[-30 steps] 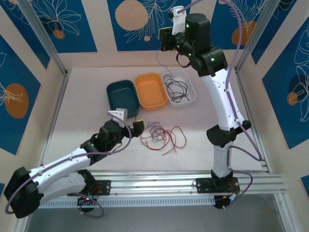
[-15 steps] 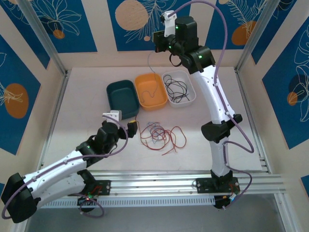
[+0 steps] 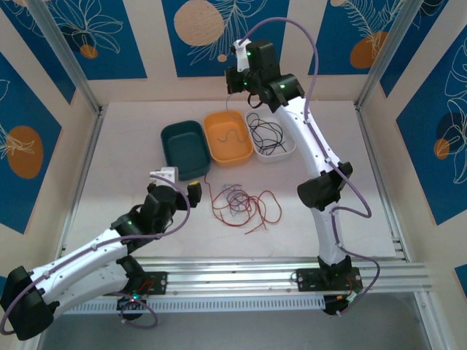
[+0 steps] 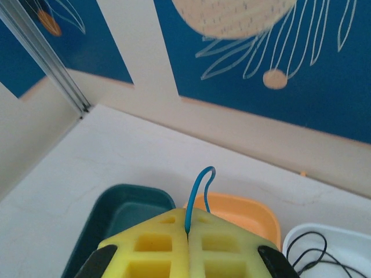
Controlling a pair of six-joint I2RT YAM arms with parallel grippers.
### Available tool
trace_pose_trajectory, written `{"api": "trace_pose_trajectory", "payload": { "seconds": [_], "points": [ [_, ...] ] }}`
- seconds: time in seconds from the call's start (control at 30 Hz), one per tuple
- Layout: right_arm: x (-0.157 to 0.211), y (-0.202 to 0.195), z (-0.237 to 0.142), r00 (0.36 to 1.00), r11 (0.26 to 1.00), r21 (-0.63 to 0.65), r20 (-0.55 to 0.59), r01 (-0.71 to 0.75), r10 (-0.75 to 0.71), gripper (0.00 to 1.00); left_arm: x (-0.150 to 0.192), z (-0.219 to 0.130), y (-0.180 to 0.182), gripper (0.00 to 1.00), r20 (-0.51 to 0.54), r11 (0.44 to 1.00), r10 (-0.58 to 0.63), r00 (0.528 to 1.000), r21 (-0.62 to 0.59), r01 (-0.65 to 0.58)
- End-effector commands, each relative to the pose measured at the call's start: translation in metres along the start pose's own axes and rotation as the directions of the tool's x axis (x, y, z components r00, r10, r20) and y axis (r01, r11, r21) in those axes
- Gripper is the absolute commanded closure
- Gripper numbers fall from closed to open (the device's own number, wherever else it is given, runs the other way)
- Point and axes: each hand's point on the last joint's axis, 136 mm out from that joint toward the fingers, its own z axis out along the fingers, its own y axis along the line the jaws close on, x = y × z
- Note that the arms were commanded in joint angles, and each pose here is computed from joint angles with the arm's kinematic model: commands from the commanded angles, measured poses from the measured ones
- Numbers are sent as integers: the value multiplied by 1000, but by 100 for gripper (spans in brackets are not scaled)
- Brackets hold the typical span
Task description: Untangle the cables
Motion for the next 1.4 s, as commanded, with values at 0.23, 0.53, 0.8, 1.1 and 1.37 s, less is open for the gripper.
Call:
{"api": "trace_pose_trajectory", "payload": {
  "seconds": [0.23, 0.53, 0.8, 1.1, 1.37],
  "points": [
    [114, -20, 70, 942, 994, 63, -319, -91, 107, 100, -11, -2, 5, 0, 21, 999, -2, 1000, -33, 2],
    [189, -26, 100, 850, 982, 114, -491, -154, 190, 100, -5, 4, 0, 0, -13, 1000, 7, 1000, -24, -7],
    [223, -37, 113, 812, 978, 153, -548, -139, 201, 92, 0, 7, -7, 0, -41, 1000, 5, 999, 5, -4],
    [206, -43, 102, 820, 977, 155, -532, -149, 210, 61, 2, 7, -11, 0, -56, 1000, -11, 998, 24, 12],
    [167, -21, 66, 854, 982, 88, -486, -165, 187, 52, 4, 12, -10, 0, -64, 1000, -17, 998, 9, 17]
  ]
}}
